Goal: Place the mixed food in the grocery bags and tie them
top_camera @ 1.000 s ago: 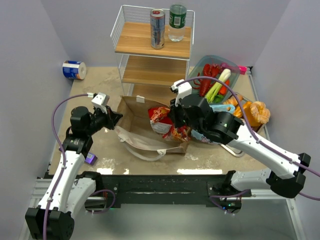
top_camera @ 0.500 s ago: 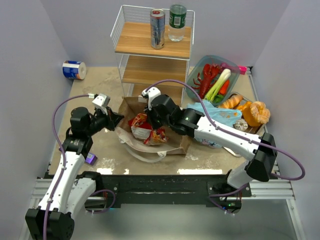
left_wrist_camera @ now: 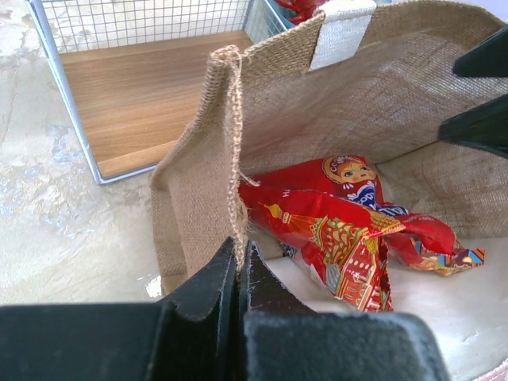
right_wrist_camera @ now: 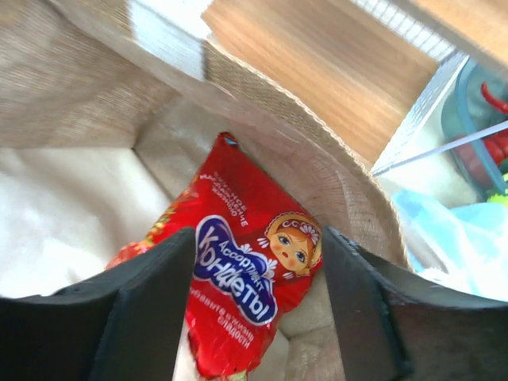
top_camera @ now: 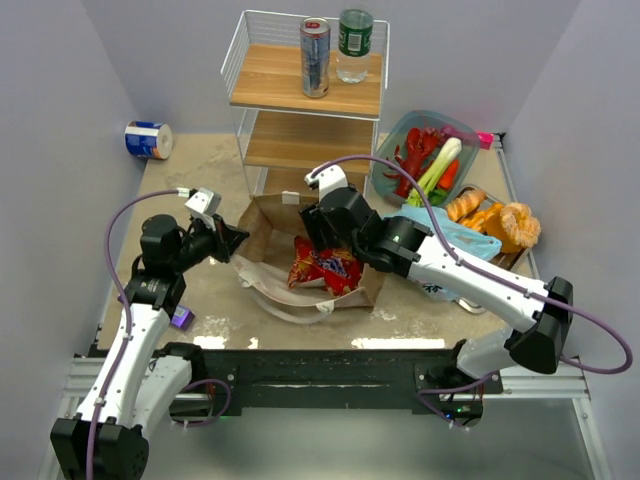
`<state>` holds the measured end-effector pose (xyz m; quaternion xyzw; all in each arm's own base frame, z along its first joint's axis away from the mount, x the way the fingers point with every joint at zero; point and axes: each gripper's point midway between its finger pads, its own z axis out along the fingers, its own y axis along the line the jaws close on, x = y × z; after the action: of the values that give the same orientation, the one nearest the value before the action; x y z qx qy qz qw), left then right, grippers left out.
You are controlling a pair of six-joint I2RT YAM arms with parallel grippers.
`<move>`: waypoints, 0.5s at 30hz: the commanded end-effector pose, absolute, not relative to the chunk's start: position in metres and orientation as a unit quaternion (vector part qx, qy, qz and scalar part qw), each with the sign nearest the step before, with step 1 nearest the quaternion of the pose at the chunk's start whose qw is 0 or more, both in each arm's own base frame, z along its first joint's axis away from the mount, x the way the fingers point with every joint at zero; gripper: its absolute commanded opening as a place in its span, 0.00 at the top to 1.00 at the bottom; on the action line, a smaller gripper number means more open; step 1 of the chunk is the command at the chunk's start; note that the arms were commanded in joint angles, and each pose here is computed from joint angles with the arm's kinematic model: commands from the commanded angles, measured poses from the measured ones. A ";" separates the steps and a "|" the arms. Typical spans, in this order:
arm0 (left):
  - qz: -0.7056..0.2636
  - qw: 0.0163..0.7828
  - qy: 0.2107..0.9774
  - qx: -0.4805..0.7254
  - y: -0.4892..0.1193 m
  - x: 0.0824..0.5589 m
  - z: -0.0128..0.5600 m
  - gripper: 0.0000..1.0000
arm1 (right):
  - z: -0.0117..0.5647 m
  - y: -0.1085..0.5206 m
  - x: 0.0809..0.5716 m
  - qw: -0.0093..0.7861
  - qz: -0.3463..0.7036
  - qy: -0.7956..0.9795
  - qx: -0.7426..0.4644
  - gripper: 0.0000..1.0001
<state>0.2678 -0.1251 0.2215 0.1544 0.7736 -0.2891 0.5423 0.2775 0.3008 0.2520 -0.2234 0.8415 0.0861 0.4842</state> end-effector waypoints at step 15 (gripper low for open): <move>-0.305 0.555 0.756 0.164 -0.131 0.266 0.232 1.00 | 0.509 0.300 0.288 0.670 0.247 0.690 -0.117 0.17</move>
<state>0.2679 -0.1253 0.2214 0.1548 0.7731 -0.2896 0.5427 0.2613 0.3167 0.4361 -0.1859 0.7392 0.2453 0.5990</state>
